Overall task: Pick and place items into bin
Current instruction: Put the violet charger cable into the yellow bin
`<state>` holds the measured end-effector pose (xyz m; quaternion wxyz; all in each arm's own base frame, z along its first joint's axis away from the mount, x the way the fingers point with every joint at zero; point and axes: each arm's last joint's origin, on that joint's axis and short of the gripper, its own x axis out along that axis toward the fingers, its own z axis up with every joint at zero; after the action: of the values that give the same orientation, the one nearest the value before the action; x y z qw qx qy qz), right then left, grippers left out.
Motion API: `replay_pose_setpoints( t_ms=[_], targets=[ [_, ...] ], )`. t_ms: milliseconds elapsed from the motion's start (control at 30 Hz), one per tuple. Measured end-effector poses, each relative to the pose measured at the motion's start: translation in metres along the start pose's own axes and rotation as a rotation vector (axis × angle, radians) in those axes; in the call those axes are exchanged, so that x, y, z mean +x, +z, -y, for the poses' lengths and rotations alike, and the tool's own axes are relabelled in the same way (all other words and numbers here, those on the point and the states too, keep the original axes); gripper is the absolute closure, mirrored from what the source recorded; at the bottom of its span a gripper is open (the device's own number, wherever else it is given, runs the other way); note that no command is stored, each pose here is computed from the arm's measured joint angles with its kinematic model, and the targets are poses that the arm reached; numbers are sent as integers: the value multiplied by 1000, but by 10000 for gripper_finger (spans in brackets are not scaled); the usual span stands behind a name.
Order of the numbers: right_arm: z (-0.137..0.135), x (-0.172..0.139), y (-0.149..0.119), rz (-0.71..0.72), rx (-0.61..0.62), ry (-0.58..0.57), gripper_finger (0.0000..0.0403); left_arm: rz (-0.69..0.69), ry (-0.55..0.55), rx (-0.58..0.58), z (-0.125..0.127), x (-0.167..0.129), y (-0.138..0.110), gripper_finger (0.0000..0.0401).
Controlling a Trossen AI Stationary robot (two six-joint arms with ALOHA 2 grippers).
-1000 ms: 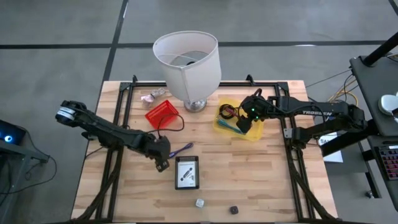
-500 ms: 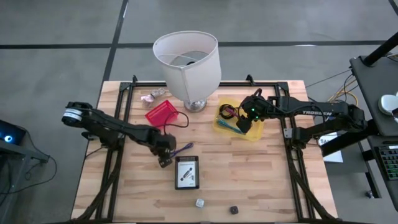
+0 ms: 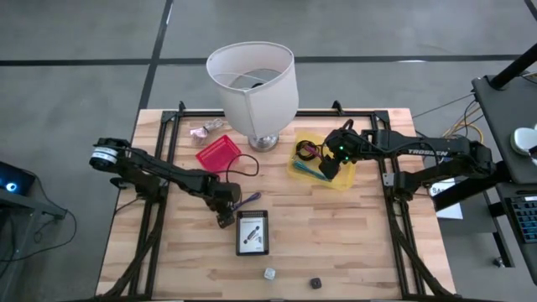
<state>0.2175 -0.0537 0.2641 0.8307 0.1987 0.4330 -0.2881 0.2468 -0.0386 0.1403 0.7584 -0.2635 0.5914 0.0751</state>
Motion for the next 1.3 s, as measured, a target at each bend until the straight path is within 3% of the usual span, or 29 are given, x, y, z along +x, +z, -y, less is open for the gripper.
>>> replay_pose_setpoints(
  t_ms=[133, 267, 633, 767, 933, 1067, 1300],
  targets=[
    [0, 0, 0, 0, 0, 0, 177, 21, 12, 16, 0, -2, 0, 212],
    [0, 0, 0, 1, 0, 0, 177, 25, 24, 19, -1, -2, 0, 239],
    [-1, 0, 1, 16, 44, 2, 177, 23, 27, 54, -1, -3, 0, 392],
    [-3, 0, 5, 35, 70, 54, 177, 24, 24, 68, 0, -7, 0, 396],
    [-13, -2, 12, 73, 58, 226, 177, 38, 13, 86, 0, -17, -2, 400],
    [-27, -7, 17, 142, -35, 370, 178, 83, -10, 100, 3, -32, -2, 400],
    [-54, -17, 19, 312, -237, 497, 177, 263, -48, 136, 9, -69, -1, 400]
  ],
)
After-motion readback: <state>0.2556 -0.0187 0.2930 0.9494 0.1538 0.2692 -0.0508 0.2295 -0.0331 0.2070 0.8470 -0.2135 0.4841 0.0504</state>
